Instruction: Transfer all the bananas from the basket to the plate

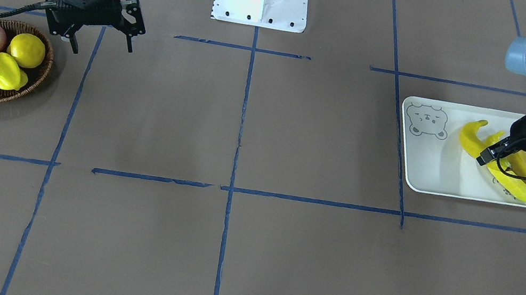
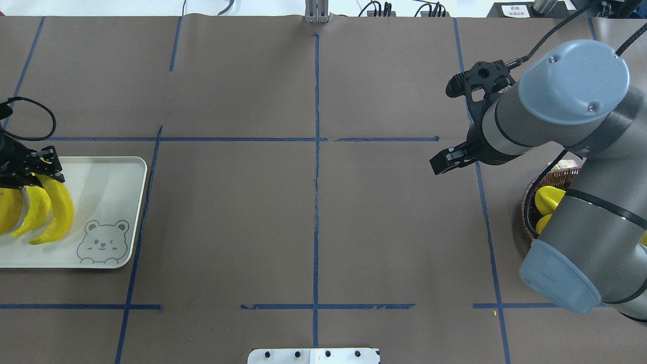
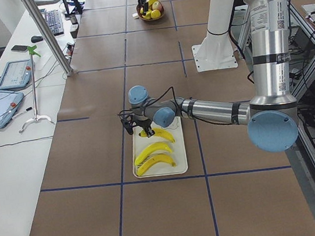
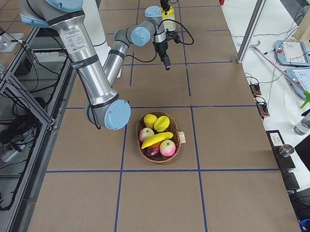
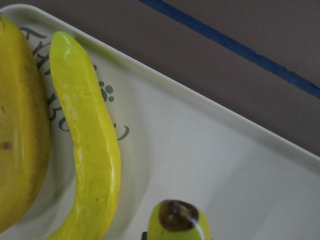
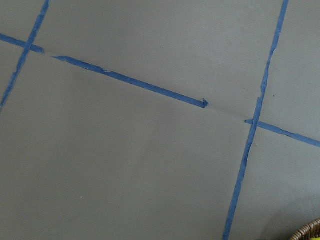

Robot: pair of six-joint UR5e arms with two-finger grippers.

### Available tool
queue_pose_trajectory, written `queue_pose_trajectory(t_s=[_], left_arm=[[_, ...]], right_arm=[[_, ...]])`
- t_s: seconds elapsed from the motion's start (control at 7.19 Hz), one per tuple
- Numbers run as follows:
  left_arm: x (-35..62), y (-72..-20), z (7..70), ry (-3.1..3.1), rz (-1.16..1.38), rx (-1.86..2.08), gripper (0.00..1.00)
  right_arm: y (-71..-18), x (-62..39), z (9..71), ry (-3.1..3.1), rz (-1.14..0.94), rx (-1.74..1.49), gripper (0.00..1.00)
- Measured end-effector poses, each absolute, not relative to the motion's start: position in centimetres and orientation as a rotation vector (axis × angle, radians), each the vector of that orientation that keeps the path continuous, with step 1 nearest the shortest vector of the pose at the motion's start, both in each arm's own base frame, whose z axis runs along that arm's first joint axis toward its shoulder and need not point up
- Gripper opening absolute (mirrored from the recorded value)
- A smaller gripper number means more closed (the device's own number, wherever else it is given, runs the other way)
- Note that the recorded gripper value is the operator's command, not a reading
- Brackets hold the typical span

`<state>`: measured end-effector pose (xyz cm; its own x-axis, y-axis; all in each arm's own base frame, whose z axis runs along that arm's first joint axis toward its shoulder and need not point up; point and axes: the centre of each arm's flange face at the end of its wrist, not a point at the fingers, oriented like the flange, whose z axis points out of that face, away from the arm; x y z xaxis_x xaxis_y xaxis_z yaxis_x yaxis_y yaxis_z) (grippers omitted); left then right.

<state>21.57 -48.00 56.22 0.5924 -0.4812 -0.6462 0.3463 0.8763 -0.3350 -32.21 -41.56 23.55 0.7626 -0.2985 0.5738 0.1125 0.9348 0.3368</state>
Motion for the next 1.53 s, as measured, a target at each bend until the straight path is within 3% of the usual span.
queue_pose_trajectory(t_s=[0.14, 0.28, 0.83, 1.53], left_arm=[[21.4, -49.5, 56.4, 0.797, -0.504, -0.168, 0.91], [20.7, -50.9, 56.7, 0.791, -0.515, -0.148, 1.00], [16.9, -53.8, 53.8, 0.856, -0.453, -0.069, 1.00], [21.6, -52.8, 45.6, 0.962, -0.314, -0.021, 1.00]], right_arm=[[-41.6, -32.2, 23.6, -0.668, -0.228, 0.292, 0.99], [-41.6, -32.3, 23.6, -0.668, -0.228, 0.291, 0.99], [-41.4, -31.8, 24.8, -0.652, -0.233, 0.280, 0.99], [-37.2, -23.4, 34.1, -0.639, -0.323, 0.273, 0.99]])
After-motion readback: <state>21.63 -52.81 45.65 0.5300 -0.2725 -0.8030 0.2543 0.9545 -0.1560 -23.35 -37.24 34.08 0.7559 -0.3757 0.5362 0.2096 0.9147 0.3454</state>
